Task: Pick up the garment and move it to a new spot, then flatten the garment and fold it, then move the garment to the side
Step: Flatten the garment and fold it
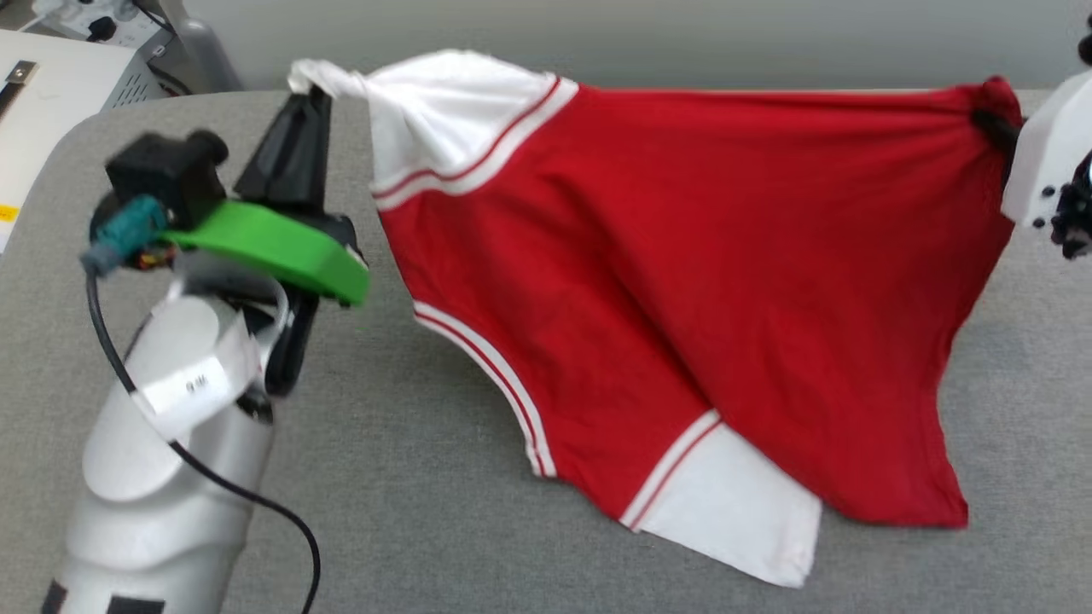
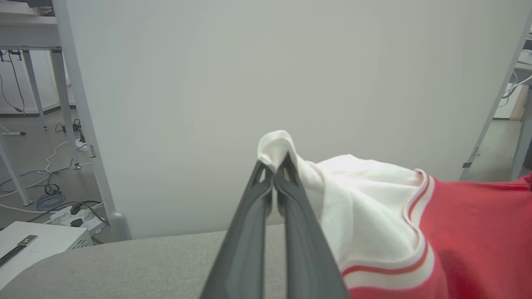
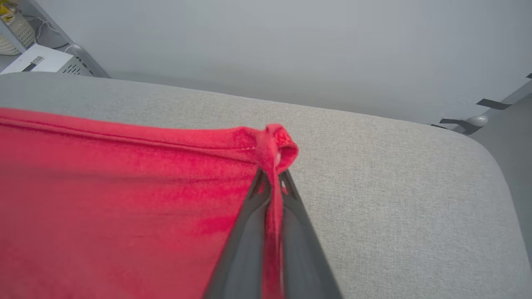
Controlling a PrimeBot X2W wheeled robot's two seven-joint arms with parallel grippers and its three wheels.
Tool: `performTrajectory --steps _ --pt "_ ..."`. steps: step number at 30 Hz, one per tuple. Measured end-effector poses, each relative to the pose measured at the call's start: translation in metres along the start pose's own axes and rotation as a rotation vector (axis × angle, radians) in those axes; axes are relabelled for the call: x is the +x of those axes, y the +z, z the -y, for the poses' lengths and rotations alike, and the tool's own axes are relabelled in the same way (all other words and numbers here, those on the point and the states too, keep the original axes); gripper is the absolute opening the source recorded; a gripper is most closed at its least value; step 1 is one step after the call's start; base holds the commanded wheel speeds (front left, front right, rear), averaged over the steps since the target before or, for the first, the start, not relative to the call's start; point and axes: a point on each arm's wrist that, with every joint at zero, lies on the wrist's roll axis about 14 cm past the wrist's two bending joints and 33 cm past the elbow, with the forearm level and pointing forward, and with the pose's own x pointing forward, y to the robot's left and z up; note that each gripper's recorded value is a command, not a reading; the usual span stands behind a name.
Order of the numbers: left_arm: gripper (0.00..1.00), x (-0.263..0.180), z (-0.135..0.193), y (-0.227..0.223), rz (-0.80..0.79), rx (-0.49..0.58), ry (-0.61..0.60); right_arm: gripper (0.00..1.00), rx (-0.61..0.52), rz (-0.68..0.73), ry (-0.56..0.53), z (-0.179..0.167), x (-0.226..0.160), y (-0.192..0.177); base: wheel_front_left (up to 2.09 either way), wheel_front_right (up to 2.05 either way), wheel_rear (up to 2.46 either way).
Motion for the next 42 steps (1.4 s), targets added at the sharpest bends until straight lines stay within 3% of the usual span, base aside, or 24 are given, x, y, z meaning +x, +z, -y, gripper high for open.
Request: performTrajectory --steps 8,17,23,30,42 --pt "0.00 0.075 -0.003 0.043 0.078 0.044 -0.018 0.00 -0.017 0.200 -0.100 0.027 -0.008 0.073 0.00 0.00 0.00" --pt "0.00 0.155 -0.015 0.091 0.196 0.160 -0.001 0.00 -0.070 0.527 -0.193 0.047 -0.006 0.182 0.00 0.00 0.00" --pt "0.00 0.195 -0.027 0.102 0.243 0.192 0.022 0.00 -0.115 0.623 -0.228 0.053 0.011 0.218 0.00 0.00 0.00" --pt "0.00 0.222 -0.049 0.050 0.175 0.145 0.070 0.00 -0.095 0.592 -0.212 0.051 0.065 0.200 0.00 0.00 0.00" --pt "0.00 0.216 -0.079 -0.087 -0.068 0.043 0.114 0.00 -0.044 0.364 -0.146 0.035 0.155 0.092 0.00 0.00 0.00"
